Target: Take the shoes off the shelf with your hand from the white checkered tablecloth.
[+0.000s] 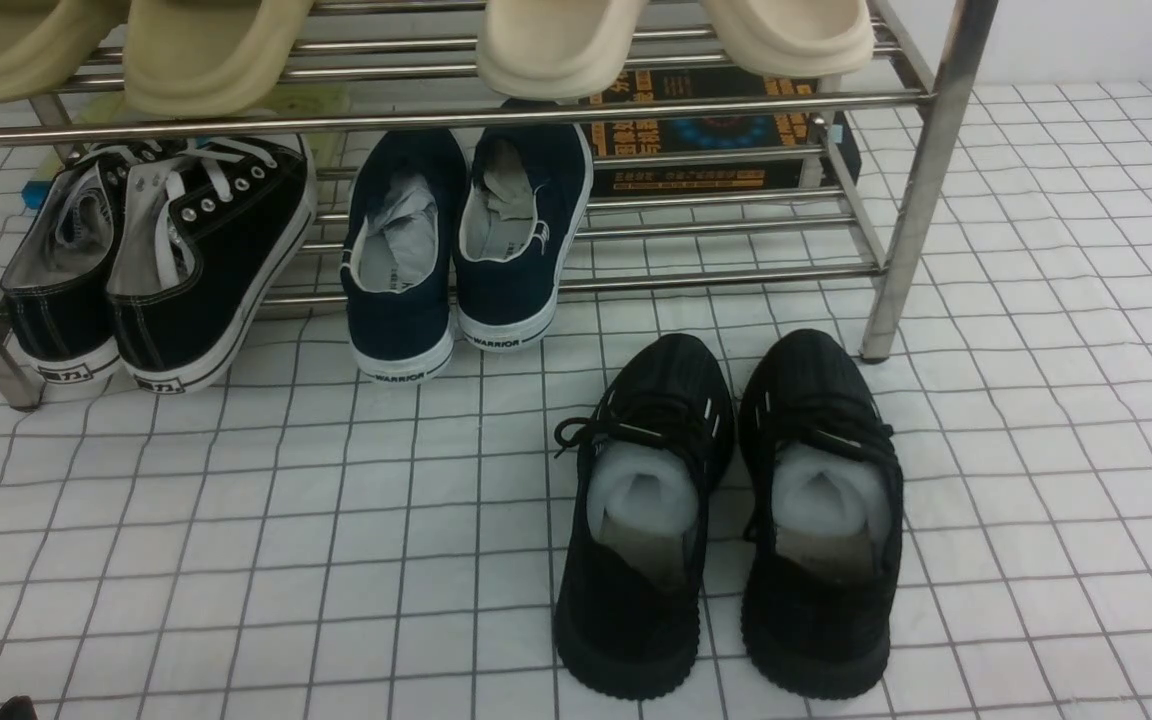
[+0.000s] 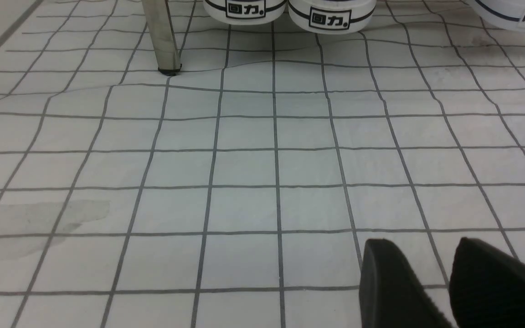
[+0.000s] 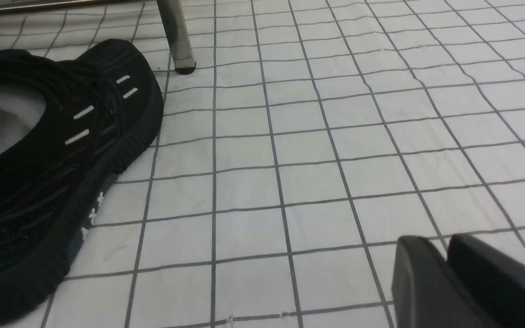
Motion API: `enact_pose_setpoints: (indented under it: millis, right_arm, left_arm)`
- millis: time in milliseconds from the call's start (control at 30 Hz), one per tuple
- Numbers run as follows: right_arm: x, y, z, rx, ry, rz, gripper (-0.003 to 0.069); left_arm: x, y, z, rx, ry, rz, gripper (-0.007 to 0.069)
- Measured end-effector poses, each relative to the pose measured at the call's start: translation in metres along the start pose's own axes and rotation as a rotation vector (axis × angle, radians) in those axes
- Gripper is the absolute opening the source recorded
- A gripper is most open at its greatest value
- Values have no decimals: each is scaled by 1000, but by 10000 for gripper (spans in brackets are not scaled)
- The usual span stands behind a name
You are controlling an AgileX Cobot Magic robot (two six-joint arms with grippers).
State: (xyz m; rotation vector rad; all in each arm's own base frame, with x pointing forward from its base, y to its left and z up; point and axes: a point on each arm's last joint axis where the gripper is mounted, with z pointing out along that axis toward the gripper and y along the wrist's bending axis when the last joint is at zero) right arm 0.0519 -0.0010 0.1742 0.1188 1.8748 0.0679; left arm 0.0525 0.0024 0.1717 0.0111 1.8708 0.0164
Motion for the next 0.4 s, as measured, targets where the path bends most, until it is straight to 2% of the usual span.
enact_pose_setpoints:
  millis: [400]
  right_arm:
    - [0,0,0,0,0,0,125]
  left_arm:
    - [0,0,0,0,0,0,239]
